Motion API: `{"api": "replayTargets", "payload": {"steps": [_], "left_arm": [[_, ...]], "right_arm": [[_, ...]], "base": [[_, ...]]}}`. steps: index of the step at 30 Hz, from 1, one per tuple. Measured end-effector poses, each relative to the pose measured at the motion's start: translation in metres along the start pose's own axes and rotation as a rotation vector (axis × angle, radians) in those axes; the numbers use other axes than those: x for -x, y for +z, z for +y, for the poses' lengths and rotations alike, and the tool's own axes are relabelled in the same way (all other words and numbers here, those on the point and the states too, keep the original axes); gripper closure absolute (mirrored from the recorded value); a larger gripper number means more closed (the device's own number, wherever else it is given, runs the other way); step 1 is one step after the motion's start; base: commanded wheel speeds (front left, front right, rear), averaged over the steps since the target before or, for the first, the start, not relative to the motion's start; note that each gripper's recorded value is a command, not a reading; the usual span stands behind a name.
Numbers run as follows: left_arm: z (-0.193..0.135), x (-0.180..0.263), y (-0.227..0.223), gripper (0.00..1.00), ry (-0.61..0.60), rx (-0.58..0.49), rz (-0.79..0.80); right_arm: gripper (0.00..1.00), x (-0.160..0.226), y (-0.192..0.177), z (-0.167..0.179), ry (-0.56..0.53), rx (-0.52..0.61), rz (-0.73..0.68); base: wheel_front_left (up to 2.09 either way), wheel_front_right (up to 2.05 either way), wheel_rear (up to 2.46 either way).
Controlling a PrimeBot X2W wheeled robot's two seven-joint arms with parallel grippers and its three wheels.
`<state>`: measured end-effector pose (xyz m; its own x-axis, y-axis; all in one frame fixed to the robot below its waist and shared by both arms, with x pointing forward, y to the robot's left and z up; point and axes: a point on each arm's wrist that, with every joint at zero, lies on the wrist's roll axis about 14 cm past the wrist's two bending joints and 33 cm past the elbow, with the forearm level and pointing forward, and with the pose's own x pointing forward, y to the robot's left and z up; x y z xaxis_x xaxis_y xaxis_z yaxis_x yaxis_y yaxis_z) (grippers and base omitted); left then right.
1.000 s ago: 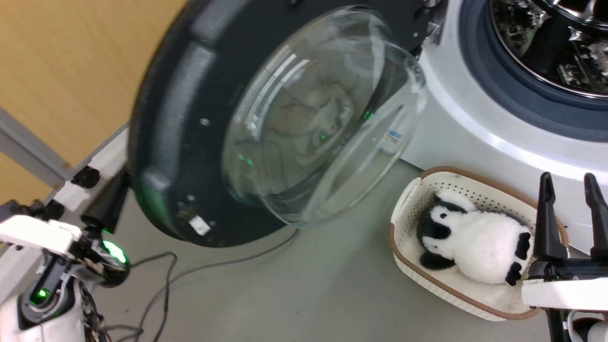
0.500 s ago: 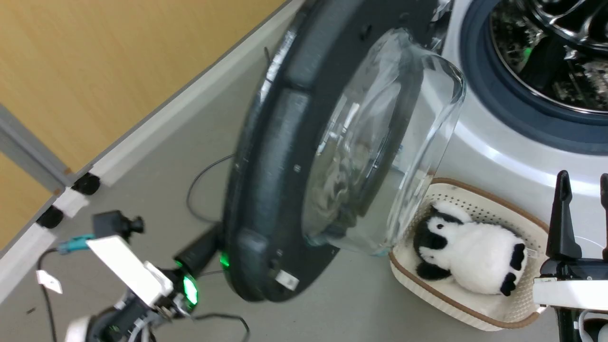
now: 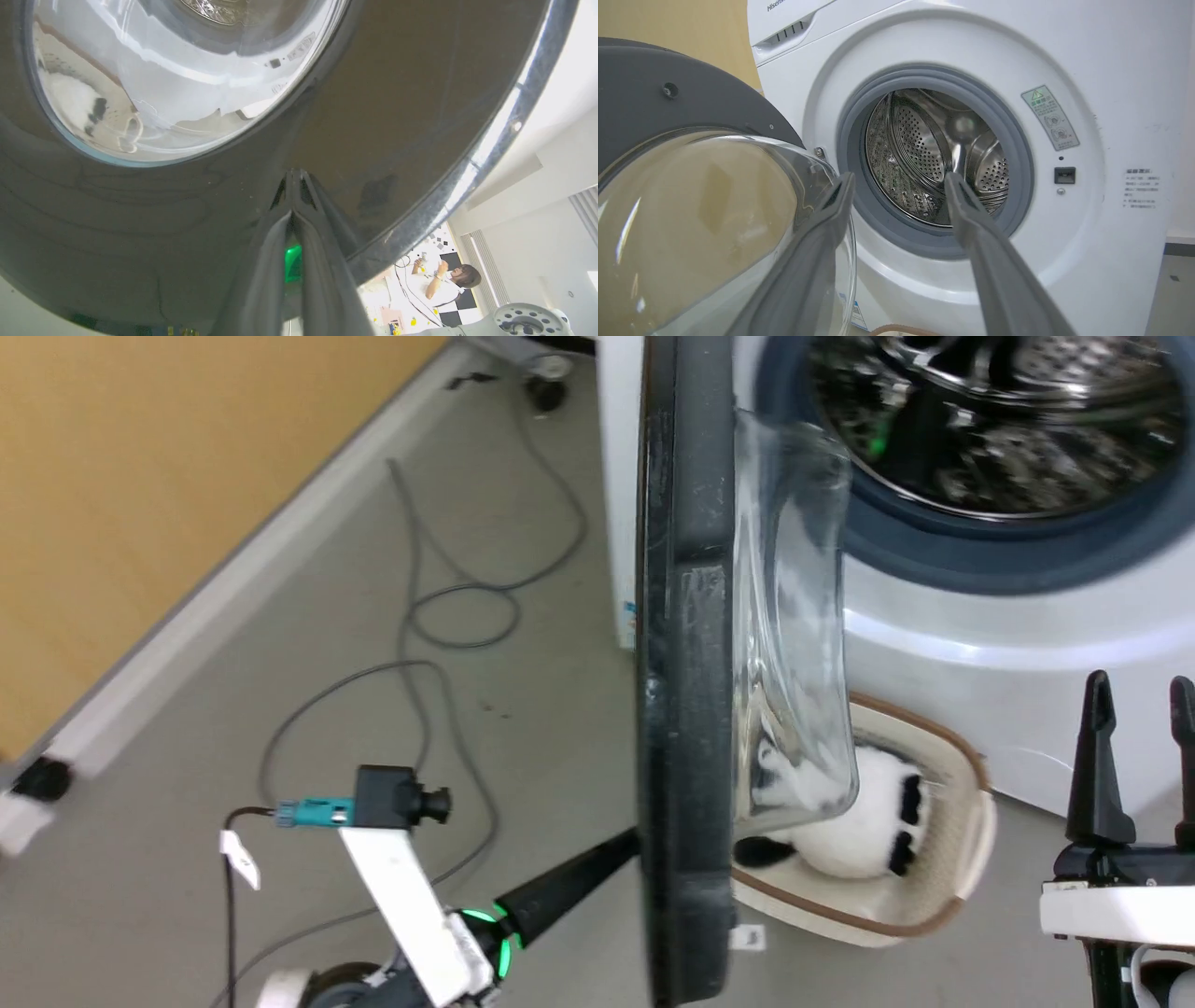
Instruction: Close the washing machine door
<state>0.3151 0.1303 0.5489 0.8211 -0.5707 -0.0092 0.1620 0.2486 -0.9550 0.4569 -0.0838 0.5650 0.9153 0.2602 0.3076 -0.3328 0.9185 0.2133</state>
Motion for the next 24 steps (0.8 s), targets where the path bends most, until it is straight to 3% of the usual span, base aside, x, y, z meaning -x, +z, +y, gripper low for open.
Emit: {"api": "replayTargets", "payload": {"steps": [10, 24], "left_arm": [[-0.008, -0.064, -0.04, 1.0, -0.076, 0.024, 0.171], [0.01, -0.142, -0.079, 1.0, -0.07, 0.079, 0.276]], "right_arm": [[0.0, 0.032, 0.024, -0.056, -0.16, 0.059, -0.029], [0.0, 0.078, 0.046, -0.119, -0.359, 0.125, -0.041]], "base": [[0.0, 0.0, 0.0], [0.0, 0.0, 0.0]]}}
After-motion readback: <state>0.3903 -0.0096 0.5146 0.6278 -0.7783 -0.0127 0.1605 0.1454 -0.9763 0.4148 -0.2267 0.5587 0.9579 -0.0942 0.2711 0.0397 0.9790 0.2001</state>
